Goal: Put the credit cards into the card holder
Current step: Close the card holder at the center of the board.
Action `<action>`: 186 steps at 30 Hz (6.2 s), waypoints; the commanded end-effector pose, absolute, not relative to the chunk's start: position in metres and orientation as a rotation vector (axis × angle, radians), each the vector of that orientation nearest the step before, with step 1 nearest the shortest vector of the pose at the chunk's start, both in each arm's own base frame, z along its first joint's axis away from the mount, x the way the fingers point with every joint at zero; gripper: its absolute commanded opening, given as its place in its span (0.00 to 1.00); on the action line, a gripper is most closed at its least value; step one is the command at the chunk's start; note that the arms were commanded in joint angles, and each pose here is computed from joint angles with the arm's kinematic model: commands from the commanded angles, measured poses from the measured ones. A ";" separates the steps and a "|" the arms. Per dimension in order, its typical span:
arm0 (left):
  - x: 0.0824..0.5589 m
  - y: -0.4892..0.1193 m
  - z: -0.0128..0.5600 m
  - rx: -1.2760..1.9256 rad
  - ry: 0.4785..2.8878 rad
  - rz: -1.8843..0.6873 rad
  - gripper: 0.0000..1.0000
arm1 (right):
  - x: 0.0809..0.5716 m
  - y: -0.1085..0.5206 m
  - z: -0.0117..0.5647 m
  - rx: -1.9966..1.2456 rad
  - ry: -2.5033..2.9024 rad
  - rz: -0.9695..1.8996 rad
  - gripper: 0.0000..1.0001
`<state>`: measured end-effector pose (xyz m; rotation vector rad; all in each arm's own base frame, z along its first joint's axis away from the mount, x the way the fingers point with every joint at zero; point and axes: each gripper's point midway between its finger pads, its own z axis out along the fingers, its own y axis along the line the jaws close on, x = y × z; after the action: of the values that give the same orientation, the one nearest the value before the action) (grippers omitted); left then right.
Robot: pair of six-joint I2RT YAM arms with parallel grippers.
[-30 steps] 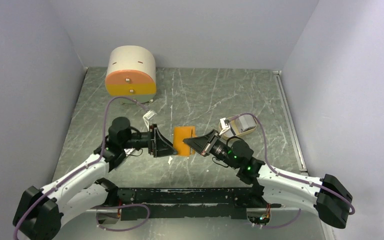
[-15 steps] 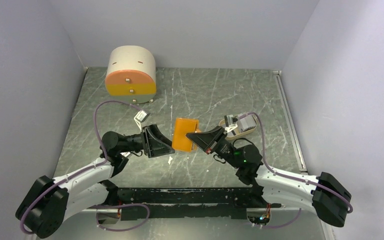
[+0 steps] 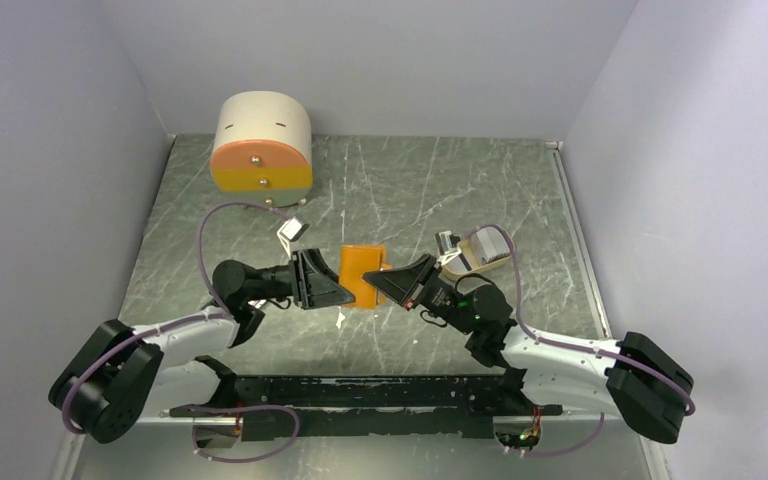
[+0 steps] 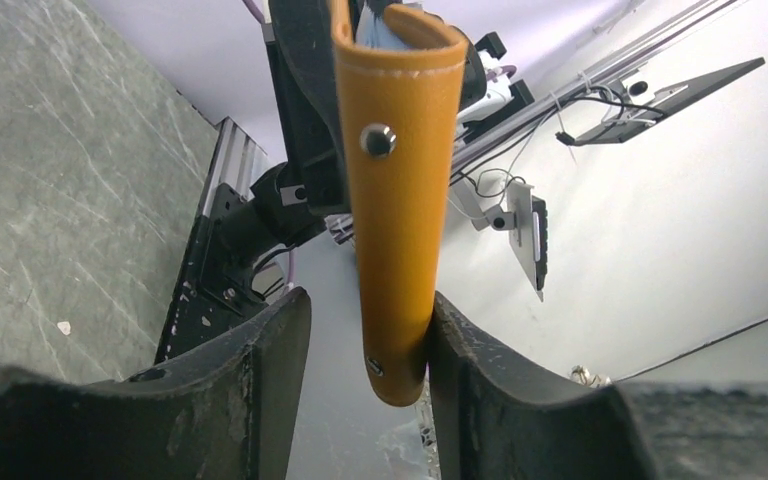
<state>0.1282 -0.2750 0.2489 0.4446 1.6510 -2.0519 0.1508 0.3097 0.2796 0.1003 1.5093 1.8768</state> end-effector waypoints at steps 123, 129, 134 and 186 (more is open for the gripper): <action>0.140 -0.278 0.234 0.428 1.823 -1.938 0.09 | 0.203 0.258 0.210 -0.102 1.802 0.862 0.53; 0.143 -0.279 0.228 0.444 1.855 -1.897 0.09 | 0.194 0.262 0.207 0.090 1.827 1.053 0.32; 0.147 -0.279 0.220 0.397 1.892 -1.883 0.09 | 0.191 0.265 0.210 0.063 1.808 1.081 0.00; 0.188 -0.254 0.018 -0.038 2.624 -1.168 0.09 | 0.191 0.291 0.092 -0.133 2.222 0.869 0.52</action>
<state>0.1862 -0.2592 0.0272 -0.0270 2.5999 -1.2435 0.1884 0.3172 0.0836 -0.1564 2.2060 0.9899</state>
